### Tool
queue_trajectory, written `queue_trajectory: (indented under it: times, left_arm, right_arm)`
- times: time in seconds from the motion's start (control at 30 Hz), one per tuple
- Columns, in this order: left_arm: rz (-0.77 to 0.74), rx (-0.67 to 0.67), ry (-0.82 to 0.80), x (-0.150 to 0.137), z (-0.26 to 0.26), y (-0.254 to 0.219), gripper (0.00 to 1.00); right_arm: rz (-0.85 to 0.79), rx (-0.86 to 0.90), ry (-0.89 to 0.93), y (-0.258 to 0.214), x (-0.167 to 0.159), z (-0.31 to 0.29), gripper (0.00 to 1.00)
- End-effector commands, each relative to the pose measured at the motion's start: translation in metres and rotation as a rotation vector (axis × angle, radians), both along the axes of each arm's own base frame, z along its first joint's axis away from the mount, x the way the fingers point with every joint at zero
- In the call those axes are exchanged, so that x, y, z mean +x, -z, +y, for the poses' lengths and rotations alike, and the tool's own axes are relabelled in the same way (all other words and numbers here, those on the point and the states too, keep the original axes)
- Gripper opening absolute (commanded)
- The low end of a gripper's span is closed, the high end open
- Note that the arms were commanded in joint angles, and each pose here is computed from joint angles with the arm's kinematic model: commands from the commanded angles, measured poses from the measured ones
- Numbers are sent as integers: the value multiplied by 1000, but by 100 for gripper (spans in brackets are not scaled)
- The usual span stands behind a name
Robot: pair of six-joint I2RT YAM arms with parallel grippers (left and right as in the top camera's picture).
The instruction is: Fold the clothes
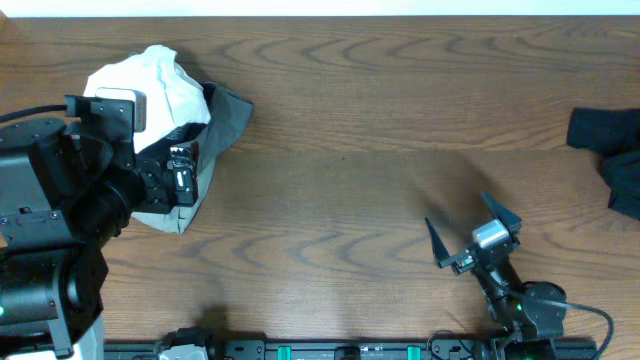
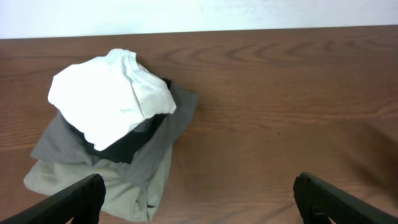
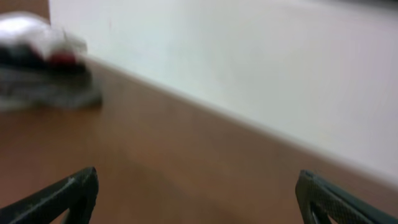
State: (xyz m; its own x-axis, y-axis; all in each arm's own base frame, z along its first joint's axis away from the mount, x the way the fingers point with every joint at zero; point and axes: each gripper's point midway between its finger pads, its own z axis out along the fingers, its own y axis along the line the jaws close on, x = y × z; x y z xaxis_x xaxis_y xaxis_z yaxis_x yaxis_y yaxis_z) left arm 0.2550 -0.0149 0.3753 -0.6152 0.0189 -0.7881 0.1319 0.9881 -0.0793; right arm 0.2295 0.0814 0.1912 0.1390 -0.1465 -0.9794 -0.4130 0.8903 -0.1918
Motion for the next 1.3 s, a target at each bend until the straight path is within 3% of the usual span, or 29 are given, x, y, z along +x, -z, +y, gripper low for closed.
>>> queue_trajectory:
  times: [0.0,0.27,1.07,1.27]
  left_arm:
    - [5,-6,-6,0,-1,1,98]
    - [4,-6,-6,0,-1,1,98]
    - [3,-1,-3,-3,-1,1,98]
    - [-68,-10,-7,-8,-2,-8,98]
  right_arm:
    - [-47,-7,-12,-9,-2,1,99]
    - [111,-21,-11,28,-1,1,99]
    - [113,-20,-12,28,-1,1,99]
    - [113,-20,-11,28,-1,1,99]
